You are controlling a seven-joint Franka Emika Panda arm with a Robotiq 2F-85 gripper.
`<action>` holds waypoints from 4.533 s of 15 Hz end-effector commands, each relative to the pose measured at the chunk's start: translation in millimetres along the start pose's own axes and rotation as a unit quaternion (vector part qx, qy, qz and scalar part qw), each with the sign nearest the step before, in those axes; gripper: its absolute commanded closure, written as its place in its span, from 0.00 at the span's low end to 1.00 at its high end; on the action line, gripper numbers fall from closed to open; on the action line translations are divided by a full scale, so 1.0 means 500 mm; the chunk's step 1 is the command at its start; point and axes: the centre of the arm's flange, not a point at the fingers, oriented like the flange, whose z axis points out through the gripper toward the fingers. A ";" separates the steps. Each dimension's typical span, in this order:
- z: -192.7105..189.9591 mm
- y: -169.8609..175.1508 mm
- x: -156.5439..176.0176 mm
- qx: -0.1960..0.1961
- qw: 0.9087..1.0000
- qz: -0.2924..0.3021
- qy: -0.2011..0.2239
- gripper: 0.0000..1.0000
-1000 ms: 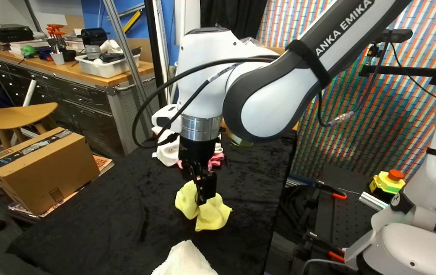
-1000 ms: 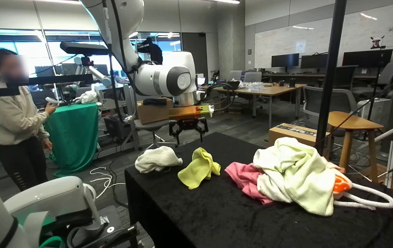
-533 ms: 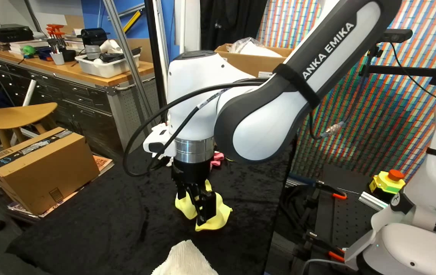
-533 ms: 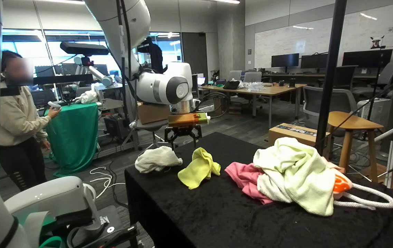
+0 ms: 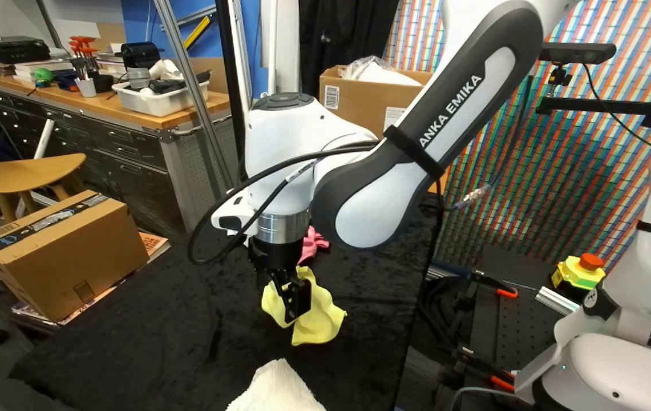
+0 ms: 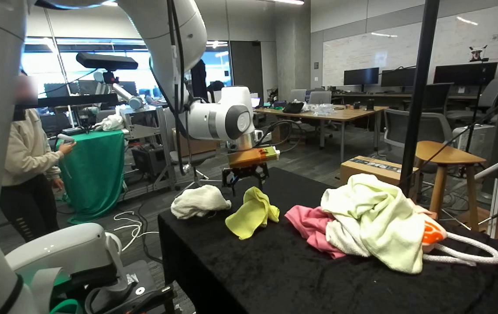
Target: Put the things on the table in a single pile
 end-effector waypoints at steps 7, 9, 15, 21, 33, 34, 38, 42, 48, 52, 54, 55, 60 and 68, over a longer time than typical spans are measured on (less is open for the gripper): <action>0.069 0.071 -0.068 -0.052 0.997 -0.025 -0.054 0.18; 0.065 0.080 -0.074 -0.052 0.997 -0.019 -0.054 0.32; 0.033 0.111 -0.095 -0.055 0.997 0.021 -0.047 0.80; -0.016 0.176 -0.160 -0.051 0.994 0.096 -0.021 0.86; -0.224 0.342 -0.362 -0.133 0.940 0.306 0.069 0.87; -0.228 0.355 -0.376 -0.148 0.932 0.323 0.072 0.87; -0.215 0.385 -0.410 -0.179 0.908 0.372 0.070 0.87; -0.172 0.389 -0.410 -0.174 0.902 0.391 0.048 0.87; -0.152 0.352 -0.351 -0.141 0.917 0.368 0.054 0.87; -0.123 0.343 -0.327 -0.129 0.924 0.359 0.042 0.87; -0.108 0.345 -0.331 -0.122 0.924 0.361 0.032 0.87; -0.102 0.345 -0.336 -0.120 0.924 0.363 0.027 0.87; -0.079 0.358 -0.357 -0.116 0.918 0.379 0.007 0.50; -0.114 0.375 -0.383 -0.131 0.909 0.396 -0.004 0.00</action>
